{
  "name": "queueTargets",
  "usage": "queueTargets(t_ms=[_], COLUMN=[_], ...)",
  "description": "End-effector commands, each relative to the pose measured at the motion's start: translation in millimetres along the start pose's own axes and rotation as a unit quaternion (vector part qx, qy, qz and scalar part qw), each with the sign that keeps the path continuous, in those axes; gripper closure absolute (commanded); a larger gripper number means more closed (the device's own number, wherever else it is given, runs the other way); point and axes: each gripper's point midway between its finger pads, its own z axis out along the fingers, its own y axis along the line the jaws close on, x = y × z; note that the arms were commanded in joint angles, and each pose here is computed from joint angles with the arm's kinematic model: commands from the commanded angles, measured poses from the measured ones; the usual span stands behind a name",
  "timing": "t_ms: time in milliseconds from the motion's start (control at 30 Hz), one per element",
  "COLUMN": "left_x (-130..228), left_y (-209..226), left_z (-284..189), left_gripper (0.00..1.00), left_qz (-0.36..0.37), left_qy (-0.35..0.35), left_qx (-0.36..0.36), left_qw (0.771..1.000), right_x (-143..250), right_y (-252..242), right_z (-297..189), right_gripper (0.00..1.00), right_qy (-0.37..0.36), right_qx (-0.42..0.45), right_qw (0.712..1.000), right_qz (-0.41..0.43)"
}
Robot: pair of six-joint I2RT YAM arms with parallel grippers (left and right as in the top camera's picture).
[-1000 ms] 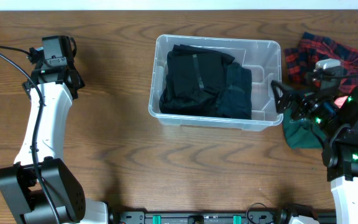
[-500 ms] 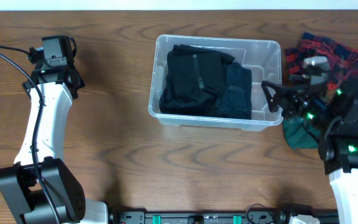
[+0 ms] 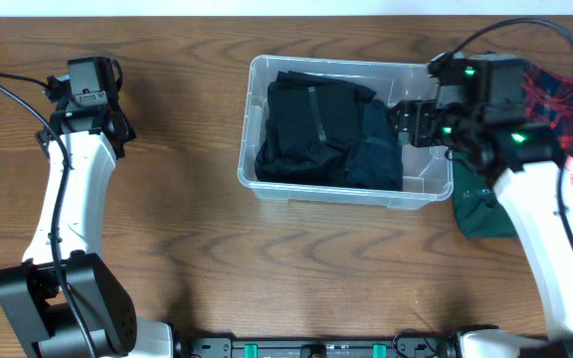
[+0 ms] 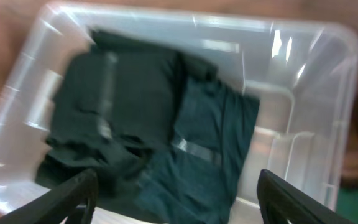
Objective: Pack container
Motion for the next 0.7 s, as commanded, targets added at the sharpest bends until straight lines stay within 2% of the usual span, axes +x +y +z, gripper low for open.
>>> queueTargets(t_ms=[0,133,267,667], left_x=[-7.5,-7.5,-7.5,-7.5], left_y=[6.4,6.4,6.4,6.4], left_z=[-5.7,-5.7,-5.7,-5.7], left_gripper=[0.02,0.02,0.02,0.02], left_qz=[-0.003,-0.003,-0.003,-0.003], left_qy=[-0.011,-0.011,-0.011,-0.011], left_qx=[-0.006,-0.006,-0.006,-0.006], left_qw=[1.0,1.0,1.0,1.0], right_x=[1.6,4.5,9.7,58.7], right_y=[-14.9,-20.7,-31.6,-47.3], right_z=[21.0,46.0,64.9,95.3], right_gripper=[0.24,0.24,0.2,0.12], right_qy=[0.015,0.027,0.04,0.145], right_qx=[0.058,0.081,0.107,0.115], right_qw=[0.998,0.996,0.993,0.981], right_qz=[-0.004,-0.027,-0.029,-0.055])
